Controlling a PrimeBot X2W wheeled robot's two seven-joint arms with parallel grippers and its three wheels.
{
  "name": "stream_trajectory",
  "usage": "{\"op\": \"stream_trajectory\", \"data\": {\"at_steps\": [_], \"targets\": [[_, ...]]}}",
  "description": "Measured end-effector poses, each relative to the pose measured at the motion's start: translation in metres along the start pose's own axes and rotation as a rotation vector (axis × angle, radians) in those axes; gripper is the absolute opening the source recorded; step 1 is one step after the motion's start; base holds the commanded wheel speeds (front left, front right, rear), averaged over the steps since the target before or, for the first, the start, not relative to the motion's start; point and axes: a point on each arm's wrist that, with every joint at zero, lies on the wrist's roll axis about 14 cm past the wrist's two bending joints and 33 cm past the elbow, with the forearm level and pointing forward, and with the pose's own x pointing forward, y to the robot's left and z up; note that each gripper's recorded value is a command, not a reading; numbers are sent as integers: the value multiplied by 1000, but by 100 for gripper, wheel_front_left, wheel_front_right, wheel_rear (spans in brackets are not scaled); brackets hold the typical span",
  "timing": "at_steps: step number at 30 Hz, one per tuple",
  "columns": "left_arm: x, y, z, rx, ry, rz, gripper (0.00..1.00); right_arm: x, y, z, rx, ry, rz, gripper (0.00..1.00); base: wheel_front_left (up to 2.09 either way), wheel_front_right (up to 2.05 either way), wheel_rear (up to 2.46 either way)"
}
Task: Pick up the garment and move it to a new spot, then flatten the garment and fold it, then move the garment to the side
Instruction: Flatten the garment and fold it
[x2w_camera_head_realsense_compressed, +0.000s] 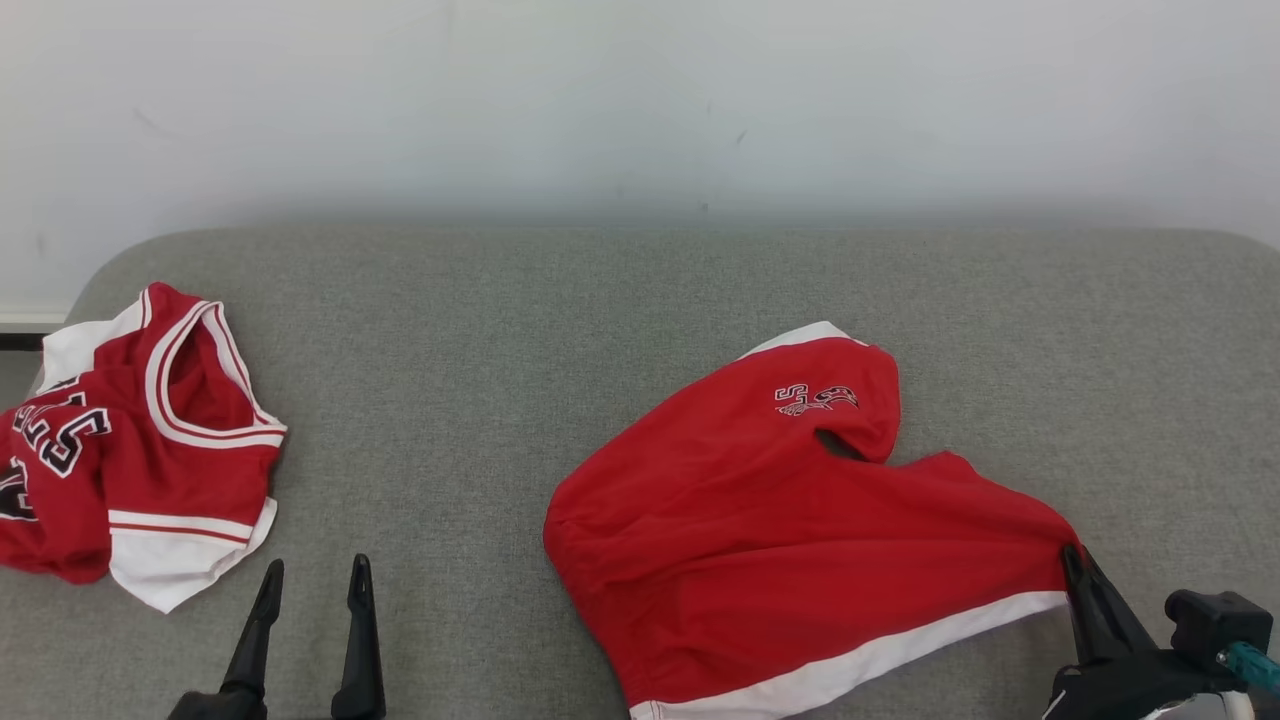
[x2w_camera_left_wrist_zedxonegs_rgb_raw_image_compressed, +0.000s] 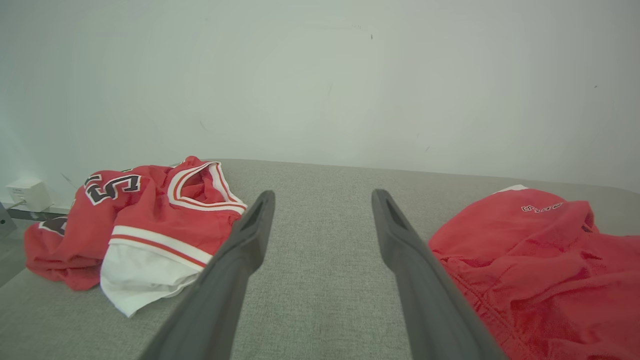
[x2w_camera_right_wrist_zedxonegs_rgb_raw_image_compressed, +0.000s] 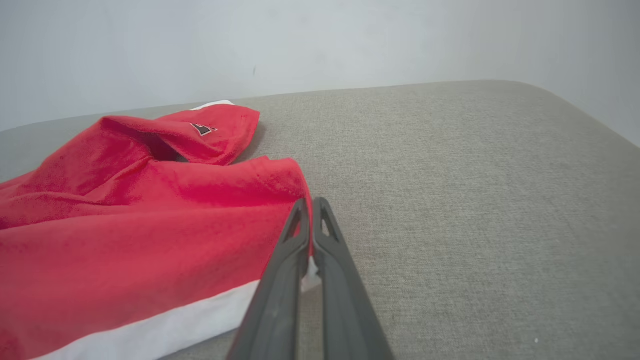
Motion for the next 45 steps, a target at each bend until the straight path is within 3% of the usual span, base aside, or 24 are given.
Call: {"op": "stream_trajectory", "data": {"at_steps": [2,3,4,10,23,35,45], "targets": [[0,-1,0,-1,1,-3,100,-6,-7,0,7,0,-24,0,0,0,0],[0,-2,0,-2,0,-6,100,-8,-9,-1,5,-1,-30,25,0,0,0],[-1,-2,0,-3,-1,-10,100,-10,-10,0,1,-3,-33,100,0,0,0],[-5,-2,2,-4,-6,-10,100,-14,-13,23,-23,-85,-56,100,0,0,0],[-6,-11,10,3,-30,-39,100,-39,12,74,-62,-284,-23,100,0,0,0],[-4,-14,12,14,-37,-54,100,-69,18,75,-48,-322,-36,100,0,0,0],[-4,-13,8,18,-24,-54,100,-71,22,69,-35,-309,-35,100,0,0,0]]}}
